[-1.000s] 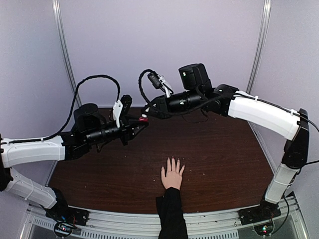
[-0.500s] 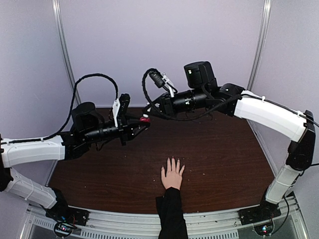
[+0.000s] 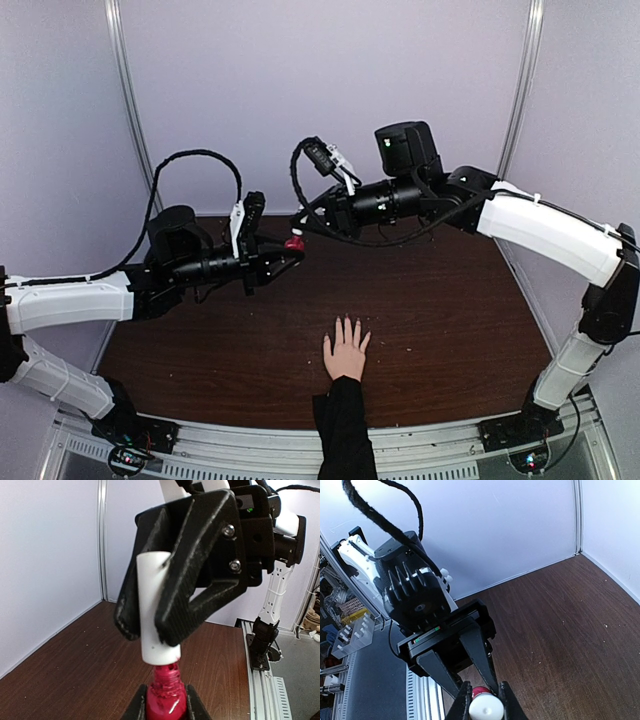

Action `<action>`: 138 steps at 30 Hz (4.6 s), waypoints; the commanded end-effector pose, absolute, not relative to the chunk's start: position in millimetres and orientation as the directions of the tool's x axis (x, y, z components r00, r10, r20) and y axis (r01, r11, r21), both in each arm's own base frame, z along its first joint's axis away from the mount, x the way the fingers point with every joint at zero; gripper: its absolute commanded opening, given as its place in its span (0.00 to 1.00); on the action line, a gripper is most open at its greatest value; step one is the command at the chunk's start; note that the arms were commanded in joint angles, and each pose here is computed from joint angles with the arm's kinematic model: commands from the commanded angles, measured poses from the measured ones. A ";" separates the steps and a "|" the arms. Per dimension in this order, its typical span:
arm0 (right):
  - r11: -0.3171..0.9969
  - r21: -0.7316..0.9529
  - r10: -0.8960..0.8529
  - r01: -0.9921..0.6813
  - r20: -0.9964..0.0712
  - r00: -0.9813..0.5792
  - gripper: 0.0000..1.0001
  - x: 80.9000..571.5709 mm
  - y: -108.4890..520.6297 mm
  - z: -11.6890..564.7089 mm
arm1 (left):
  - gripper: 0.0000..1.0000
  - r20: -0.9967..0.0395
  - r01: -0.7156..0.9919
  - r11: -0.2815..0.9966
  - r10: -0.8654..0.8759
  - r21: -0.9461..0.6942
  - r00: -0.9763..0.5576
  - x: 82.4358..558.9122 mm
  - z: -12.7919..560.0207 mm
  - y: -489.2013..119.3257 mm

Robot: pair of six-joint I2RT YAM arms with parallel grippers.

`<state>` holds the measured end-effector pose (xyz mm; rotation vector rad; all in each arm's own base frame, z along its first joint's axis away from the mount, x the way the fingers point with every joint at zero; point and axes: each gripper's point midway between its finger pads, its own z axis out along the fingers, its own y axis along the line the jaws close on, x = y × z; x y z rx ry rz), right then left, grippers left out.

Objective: Paint the nails
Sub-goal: Pick up the nail polish bottle cap from the nail polish bottle, then remove the excess polish from the bottle rim.

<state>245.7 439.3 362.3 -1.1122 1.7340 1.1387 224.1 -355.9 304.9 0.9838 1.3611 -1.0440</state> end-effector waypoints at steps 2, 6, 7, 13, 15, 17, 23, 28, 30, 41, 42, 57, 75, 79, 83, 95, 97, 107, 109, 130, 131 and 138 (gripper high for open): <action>0.227 0.216 -0.192 -0.950 -0.946 -0.261 0.03 245.9 434.2 389.4 | 0.00 -0.999 0.979 0.200 -0.022 -0.033 -0.030 213.7 315.5 -363.2; 0.227 0.216 -0.201 -0.950 -0.944 -0.263 0.02 245.9 434.7 385.2 | 0.00 -0.999 0.978 0.208 -0.032 -0.029 -0.022 213.6 319.3 -360.8; 0.232 0.212 -0.202 -0.949 -0.944 -0.260 0.02 246.6 433.8 385.4 | 0.00 -0.999 0.977 0.210 -0.033 -0.027 -0.021 213.7 319.5 -360.4; 0.274 0.171 -0.209 -0.946 -0.950 -0.232 0.02 251.8 427.7 387.8 | 0.00 -0.999 0.978 0.205 -0.034 -0.029 -0.022 212.5 319.8 -360.6; 0.287 0.158 -0.212 -0.945 -0.951 -0.224 0.02 253.5 425.9 388.4 | 0.00 -0.999 0.979 0.202 -0.035 -0.027 -0.021 211.9 319.9 -360.7; 0.296 0.152 -0.209 -0.943 -0.953 -0.220 0.02 255.2 424.3 389.8 | 0.00 -0.999 0.979 0.200 -0.036 -0.028 -0.021 211.7 320.3 -360.8; 0.262 0.164 -0.206 -0.951 -0.953 -0.221 0.02 250.0 426.8 391.5 | 0.00 -0.999 0.978 0.208 -0.035 -0.031 -0.025 213.3 319.9 -360.8; 0.214 0.176 -0.195 -0.961 -0.956 -0.218 0.01 240.7 427.1 397.1 | 0.00 -0.999 0.975 0.219 -0.033 -0.038 -0.032 215.8 317.8 -361.0; 0.199 0.180 -0.186 -0.963 -0.958 -0.218 0.01 237.6 426.5 400.5 | 0.00 -0.999 0.975 0.220 -0.035 -0.037 -0.030 216.3 318.7 -361.2; 0.188 0.193 -0.157 -0.963 -0.962 -0.224 0.01 235.7 419.0 410.7 | 0.00 -0.999 0.973 0.230 -0.037 -0.039 -0.031 216.7 319.0 -359.5; 0.192 0.192 -0.156 -0.962 -0.962 -0.223 0.01 236.4 418.1 410.9 | 0.00 -0.999 0.972 0.231 -0.037 -0.039 -0.031 216.9 319.0 -359.5; 0.325 0.233 -0.159 -0.917 -0.942 -0.296 0.00 276.9 378.8 394.6 | 0.00 -0.999 0.967 0.250 -0.004 -0.038 -0.038 222.4 311.1 -361.3; 0.224 0.222 -0.189 -0.949 -0.945 -0.266 0.00 246.1 411.1 393.8 | 0.00 -0.999 0.975 0.218 -0.005 -0.051 -0.051 221.8 313.9 -368.0; 0.216 0.220 -0.188 -0.951 -0.947 -0.262 0.00 244.0 413.2 394.7 | 0.00 -0.999 0.975 0.214 -0.007 -0.053 -0.053 221.4 314.2 -368.5; 0.218 0.221 -0.193 -0.951 -0.945 -0.263 0.00 244.6 414.1 392.5 | 0.00 -0.999 0.976 0.210 -0.009 -0.054 -0.053 220.6 314.4 -368.5; 0.214 0.219 -0.191 -0.952 -0.946 -0.260 0.00 246.2 418.0 392.3 | 0.00 -0.999 0.978 0.200 -0.012 -0.052 -0.050 218.9 315.0 -368.7; 0.213 0.219 -0.194 -0.952 -0.946 -0.261 0.00 245.7 418.6 391.1 | 0.00 -0.999 0.979 0.199 -0.013 -0.052 -0.051 218.8 315.5 -368.9; 0.204 0.223 -0.192 -0.953 -0.946 -0.262 0.00 243.9 419.3 392.2 | 0.00 -0.998 0.978 0.203 -0.013 -0.056 -0.054 219.9 314.7 -369.1; 0.203 0.225 -0.195 -0.953 -0.944 -0.265 0.00 243.7 419.9 390.5 | 0.00 -0.998 0.977 0.205 -0.014 -0.057 -0.055 220.1 314.9 -369.0; 0.194 0.230 -0.221 -0.954 -0.937 -0.271 0.00 239.6 424.0 381.5 | 0.00 -0.998 0.974 0.219 -0.020 -0.055 -0.052 221.1 317.0 -366.8; 0.193 0.228 -0.221 -0.954 -0.937 -0.269 0.00 239.3 423.8 381.8 | 0.00 -0.998 0.974 0.220 -0.021 -0.054 -0.051 221.1 317.4 -366.5; 0.190 0.225 -0.228 -0.956 -0.937 -0.266 0.00 236.6 423.6 381.8 | 0.00 -0.998 0.971 0.233 -0.026 -0.054 -0.050 222.3 318.1 -364.9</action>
